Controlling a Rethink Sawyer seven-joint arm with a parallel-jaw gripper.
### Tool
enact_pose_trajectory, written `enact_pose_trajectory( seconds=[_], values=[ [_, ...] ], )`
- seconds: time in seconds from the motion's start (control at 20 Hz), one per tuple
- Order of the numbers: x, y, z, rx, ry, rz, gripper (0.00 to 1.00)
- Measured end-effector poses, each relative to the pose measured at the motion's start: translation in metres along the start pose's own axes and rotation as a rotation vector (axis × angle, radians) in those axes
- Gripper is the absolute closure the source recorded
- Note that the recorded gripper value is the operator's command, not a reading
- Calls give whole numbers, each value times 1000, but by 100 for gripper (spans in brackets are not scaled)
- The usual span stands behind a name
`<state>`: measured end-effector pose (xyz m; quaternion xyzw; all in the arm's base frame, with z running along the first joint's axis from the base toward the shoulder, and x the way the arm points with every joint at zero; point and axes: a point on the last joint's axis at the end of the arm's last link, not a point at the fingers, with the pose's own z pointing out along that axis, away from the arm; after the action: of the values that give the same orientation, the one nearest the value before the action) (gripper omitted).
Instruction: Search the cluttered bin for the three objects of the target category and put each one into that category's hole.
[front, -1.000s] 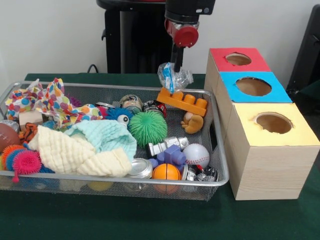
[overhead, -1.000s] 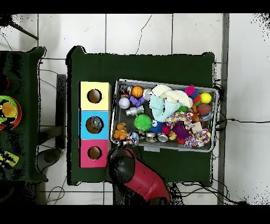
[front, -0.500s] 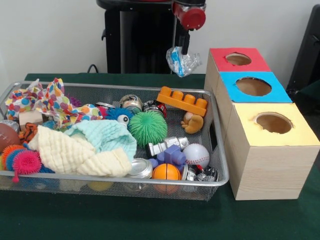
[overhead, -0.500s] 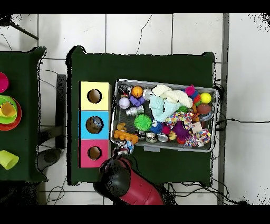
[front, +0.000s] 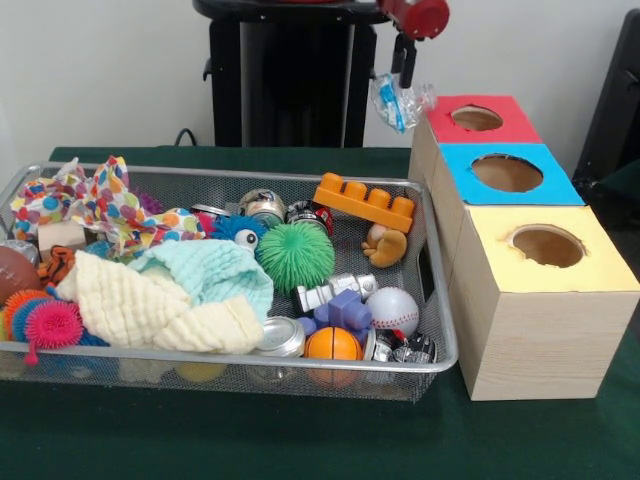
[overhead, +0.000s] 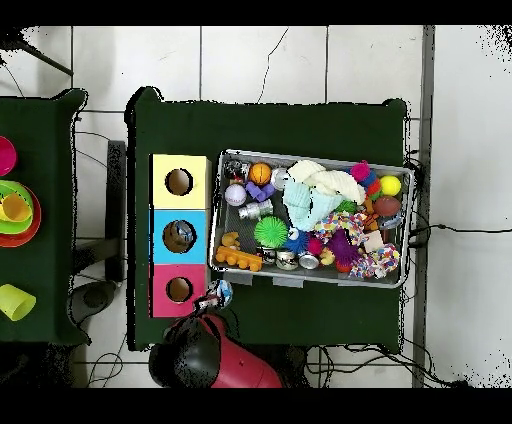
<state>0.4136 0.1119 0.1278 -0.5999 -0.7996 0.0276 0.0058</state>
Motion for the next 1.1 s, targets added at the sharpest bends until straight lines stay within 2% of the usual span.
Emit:
enact_pose_trajectory(
  seconds=[0.15, 0.3, 0.8, 0.95, 1.1],
  values=[
    [10, 0, -2, -3, -5, -15, 100],
    [12, 1, -3, -7, -9, -7, 100],
    [20, 8, -3, -12, 6, 60, 100],
    [29, 11, -4, -17, 10, 74, 100],
    [52, 13, -5, -22, 13, 81, 100]
  ],
)
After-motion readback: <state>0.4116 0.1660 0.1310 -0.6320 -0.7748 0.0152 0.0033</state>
